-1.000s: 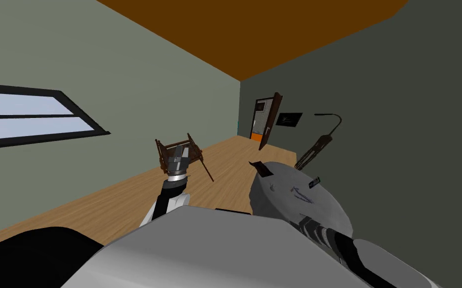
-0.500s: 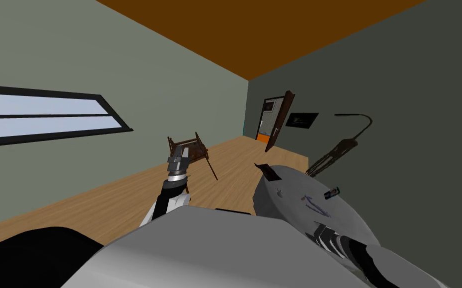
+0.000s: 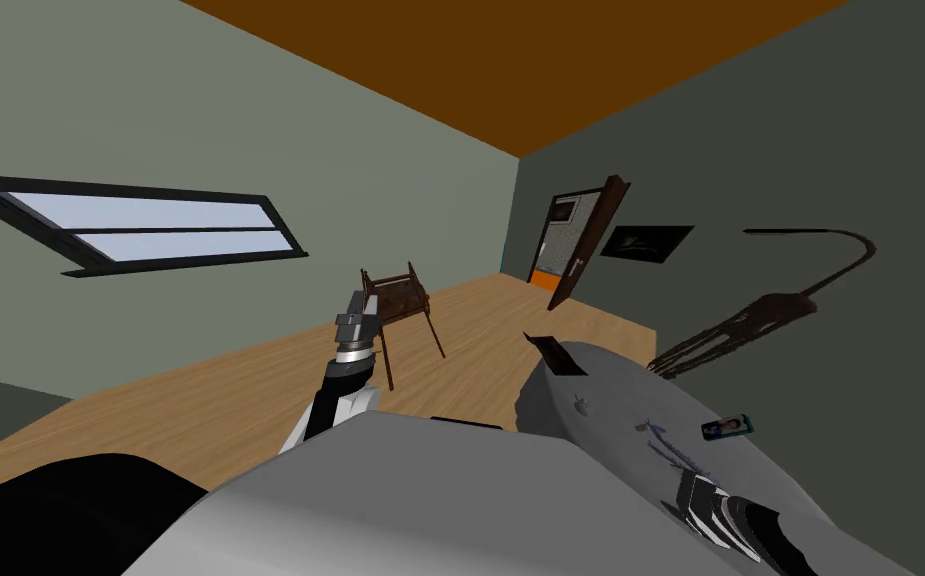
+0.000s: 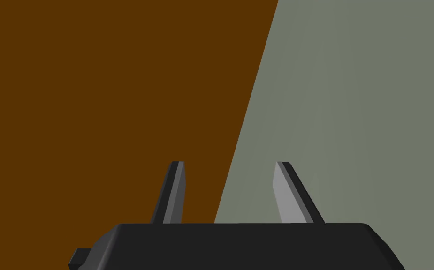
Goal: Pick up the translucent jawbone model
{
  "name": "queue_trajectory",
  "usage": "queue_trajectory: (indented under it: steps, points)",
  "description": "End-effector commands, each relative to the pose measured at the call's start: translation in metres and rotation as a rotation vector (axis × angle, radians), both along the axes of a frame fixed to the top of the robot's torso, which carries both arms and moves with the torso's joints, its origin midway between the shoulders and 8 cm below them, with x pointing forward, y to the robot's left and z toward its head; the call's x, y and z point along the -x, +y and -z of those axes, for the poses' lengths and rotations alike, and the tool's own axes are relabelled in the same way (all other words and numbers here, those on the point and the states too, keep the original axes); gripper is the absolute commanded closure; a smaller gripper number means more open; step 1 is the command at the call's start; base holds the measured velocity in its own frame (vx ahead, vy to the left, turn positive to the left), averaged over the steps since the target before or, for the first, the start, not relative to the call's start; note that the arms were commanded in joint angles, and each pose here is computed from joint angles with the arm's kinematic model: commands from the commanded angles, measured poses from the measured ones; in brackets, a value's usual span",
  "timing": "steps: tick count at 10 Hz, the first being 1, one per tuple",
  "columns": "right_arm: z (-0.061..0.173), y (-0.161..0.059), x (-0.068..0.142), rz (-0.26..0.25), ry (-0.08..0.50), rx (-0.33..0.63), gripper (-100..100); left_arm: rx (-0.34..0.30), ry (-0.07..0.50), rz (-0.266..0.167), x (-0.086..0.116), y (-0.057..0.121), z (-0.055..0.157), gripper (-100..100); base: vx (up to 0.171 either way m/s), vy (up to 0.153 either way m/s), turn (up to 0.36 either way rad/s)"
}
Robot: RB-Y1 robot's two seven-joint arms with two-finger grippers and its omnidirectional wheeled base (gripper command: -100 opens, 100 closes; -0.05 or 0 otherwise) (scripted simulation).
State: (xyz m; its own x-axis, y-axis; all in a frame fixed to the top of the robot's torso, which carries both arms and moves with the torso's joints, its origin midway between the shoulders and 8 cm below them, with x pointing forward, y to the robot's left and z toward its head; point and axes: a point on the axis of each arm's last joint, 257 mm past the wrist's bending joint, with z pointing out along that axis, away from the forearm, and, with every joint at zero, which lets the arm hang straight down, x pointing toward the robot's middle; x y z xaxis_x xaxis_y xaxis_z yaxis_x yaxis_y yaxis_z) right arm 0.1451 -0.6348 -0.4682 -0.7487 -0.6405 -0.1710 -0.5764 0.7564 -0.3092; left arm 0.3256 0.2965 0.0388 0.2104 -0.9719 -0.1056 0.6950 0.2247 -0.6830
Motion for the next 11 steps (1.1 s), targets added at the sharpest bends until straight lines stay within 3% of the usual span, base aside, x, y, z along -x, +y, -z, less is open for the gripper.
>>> queue_trajectory:
  steps: [1,3,9,10,11]
  points:
    - [-0.003,-0.022,0.017,-0.04,0.04,0.07,-100,0.0,0.0,0.0,0.0,0.0,0.0,0,0.009,0.005,0.149]
    - [-0.007,-0.051,0.036,-0.088,0.095,0.161,-100,0.0,0.0,0.0,0.0,0.0,0.0,0,0.01,-0.001,0.326]
    - [-0.008,-0.083,0.069,-0.176,0.191,0.277,-100,0.0,0.0,0.0,0.0,0.0,0.0,0,0.007,-0.01,0.138]
    - [-0.009,-0.081,0.066,-0.164,0.179,0.268,-100,0.0,0.0,0.0,0.0,0.0,0.0,0,0.003,-0.007,0.015]
    - [-0.009,-0.081,0.066,-0.168,0.182,0.27,0,0.0,0.0,0.0,0.0,0.0,0.0,0,0.0,0.0,0.0]
